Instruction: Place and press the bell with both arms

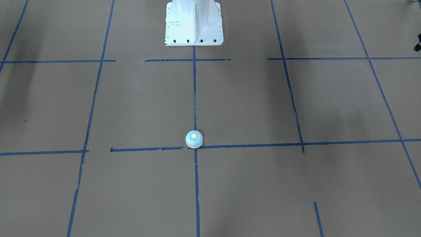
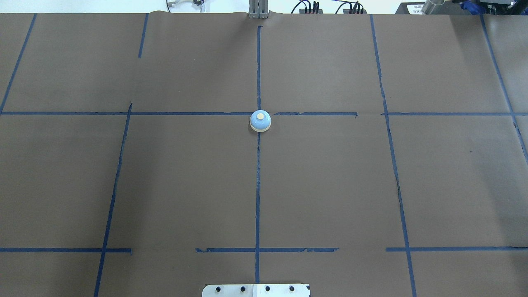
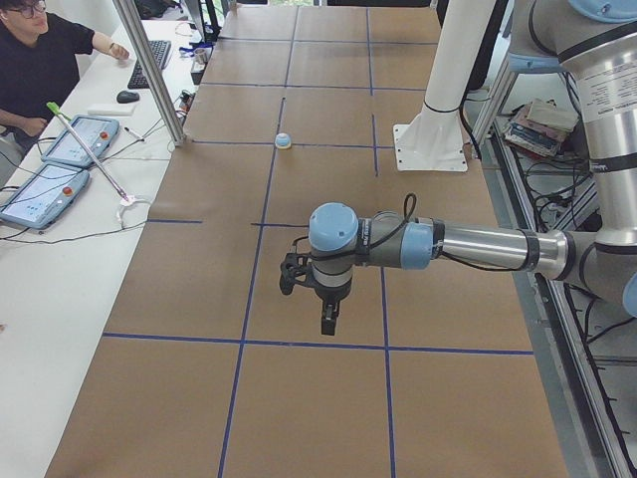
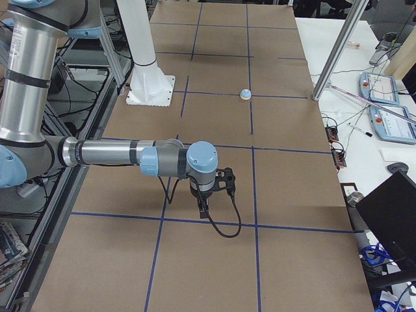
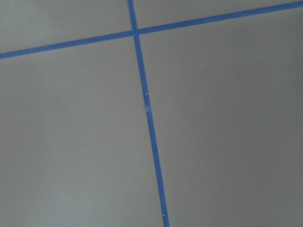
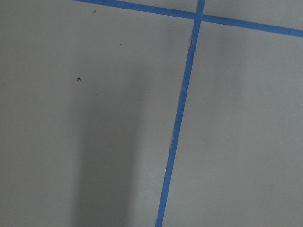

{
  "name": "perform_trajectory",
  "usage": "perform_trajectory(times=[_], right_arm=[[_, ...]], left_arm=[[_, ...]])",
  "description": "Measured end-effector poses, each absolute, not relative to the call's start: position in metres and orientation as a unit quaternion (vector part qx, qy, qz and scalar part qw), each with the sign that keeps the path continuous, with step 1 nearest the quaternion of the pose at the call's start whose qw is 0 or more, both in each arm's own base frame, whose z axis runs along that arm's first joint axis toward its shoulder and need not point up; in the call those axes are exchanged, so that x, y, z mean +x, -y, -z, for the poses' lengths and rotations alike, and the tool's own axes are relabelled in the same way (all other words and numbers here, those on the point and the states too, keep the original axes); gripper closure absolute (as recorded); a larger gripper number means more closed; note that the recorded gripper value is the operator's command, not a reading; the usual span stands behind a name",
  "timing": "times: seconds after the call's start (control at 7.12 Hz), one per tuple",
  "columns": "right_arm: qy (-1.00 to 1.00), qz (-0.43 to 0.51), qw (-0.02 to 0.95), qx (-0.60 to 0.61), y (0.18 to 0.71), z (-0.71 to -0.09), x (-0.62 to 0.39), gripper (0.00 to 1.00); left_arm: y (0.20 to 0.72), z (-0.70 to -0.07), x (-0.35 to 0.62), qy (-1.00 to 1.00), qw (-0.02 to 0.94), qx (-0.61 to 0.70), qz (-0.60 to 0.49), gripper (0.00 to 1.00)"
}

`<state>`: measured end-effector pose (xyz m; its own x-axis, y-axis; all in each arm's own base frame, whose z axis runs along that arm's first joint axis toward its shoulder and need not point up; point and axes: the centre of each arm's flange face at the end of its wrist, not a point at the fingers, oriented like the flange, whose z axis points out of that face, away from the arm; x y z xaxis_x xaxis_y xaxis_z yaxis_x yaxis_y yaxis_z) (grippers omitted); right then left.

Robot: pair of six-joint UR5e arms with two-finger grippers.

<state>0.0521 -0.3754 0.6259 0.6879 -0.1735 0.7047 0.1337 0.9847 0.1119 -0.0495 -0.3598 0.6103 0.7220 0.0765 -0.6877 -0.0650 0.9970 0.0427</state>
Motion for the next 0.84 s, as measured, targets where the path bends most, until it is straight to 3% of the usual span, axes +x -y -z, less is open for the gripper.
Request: perform_trajectory(times=[0.84], right_arm=[[0.392,0.094,0.914,0.052,0.380,-0.618,0.051,0.00]], left_arm=[[0.345,-0.635,-0.064,-0.375,0.927,-0.013,-0.010,0.00]])
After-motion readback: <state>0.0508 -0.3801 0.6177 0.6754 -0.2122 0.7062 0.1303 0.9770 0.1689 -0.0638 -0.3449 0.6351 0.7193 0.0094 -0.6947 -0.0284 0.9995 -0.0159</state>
